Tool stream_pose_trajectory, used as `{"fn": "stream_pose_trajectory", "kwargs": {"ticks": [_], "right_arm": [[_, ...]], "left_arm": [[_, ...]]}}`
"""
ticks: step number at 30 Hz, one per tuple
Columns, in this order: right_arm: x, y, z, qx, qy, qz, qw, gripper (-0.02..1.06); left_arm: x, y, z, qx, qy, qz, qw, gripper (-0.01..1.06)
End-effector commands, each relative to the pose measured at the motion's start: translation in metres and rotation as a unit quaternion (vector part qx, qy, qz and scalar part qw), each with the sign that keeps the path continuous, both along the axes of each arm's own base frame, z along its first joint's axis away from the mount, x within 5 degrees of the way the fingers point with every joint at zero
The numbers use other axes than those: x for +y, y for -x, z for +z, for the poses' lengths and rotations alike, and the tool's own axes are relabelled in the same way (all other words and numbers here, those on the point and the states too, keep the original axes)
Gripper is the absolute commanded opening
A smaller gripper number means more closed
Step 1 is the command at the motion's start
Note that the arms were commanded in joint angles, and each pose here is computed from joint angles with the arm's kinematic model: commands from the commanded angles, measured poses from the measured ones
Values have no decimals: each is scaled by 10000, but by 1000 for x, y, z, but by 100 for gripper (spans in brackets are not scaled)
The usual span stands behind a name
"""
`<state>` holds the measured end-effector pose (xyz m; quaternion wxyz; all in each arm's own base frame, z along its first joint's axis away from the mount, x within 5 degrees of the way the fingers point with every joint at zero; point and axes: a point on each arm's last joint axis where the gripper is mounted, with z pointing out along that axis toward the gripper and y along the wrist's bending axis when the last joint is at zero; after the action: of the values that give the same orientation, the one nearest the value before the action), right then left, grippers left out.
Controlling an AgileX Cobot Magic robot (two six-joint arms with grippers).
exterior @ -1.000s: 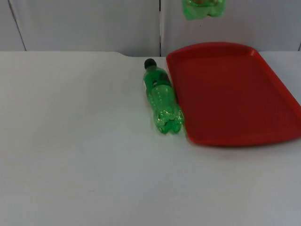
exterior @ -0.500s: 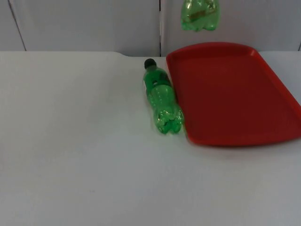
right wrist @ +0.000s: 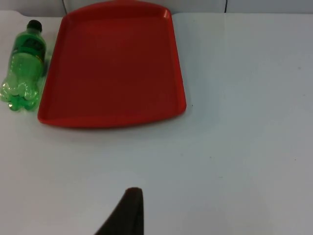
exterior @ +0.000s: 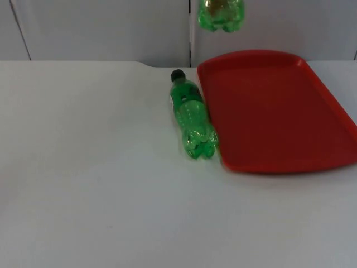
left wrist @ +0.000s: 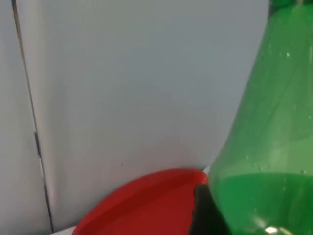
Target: Place the bottle upright on the tray.
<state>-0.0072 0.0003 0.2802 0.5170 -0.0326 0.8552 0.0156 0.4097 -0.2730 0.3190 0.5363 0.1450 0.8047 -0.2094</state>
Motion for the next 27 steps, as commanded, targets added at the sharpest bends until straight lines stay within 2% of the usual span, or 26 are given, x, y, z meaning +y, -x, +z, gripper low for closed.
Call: {"fn": "stream_pose_trajectory", "kwargs": {"ticks": [1, 5, 6, 8, 12, 13, 16, 19, 22, 27], "right_arm": [[0, 0, 0, -47, -21, -22, 10000, 104], [0, 0, 0, -47, -21, -22, 10000, 104], [0, 0, 0, -47, -21, -22, 10000, 104], [0, 0, 0, -47, -21, -22, 10000, 104], [0, 0, 0, -47, -21, -22, 10000, 104], [0, 0, 0, -47, -21, -22, 10000, 104], [0, 0, 0, -47, -21, -22, 10000, 104], [0, 0, 0, -47, -21, -22, 10000, 104], [0, 0, 0, -47, -21, -22, 10000, 104], [0, 0, 0, -47, -21, -22, 10000, 104]], "left_arm": [[-5, -3, 1, -132, 186, -51, 9997, 0], [-21, -17, -14, -1076, 884, -358, 9896, 0], [-21, -17, -14, -1076, 884, -358, 9896, 0], [-27, -21, -22, -1441, 986, -521, 9833, 0], [-38, -27, -48, -2440, 973, -1029, 9594, 0], [-38, -27, -48, -2440, 973, -1029, 9594, 0], [-42, -34, -78, -3044, 774, -1181, 9420, 0], [-42, -38, -94, -3091, 878, -1144, 9400, 0], [-36, -46, -117, -2893, 994, -932, 9475, 0], [-31, -54, -131, -2813, 1110, -744, 9503, 0]]}}
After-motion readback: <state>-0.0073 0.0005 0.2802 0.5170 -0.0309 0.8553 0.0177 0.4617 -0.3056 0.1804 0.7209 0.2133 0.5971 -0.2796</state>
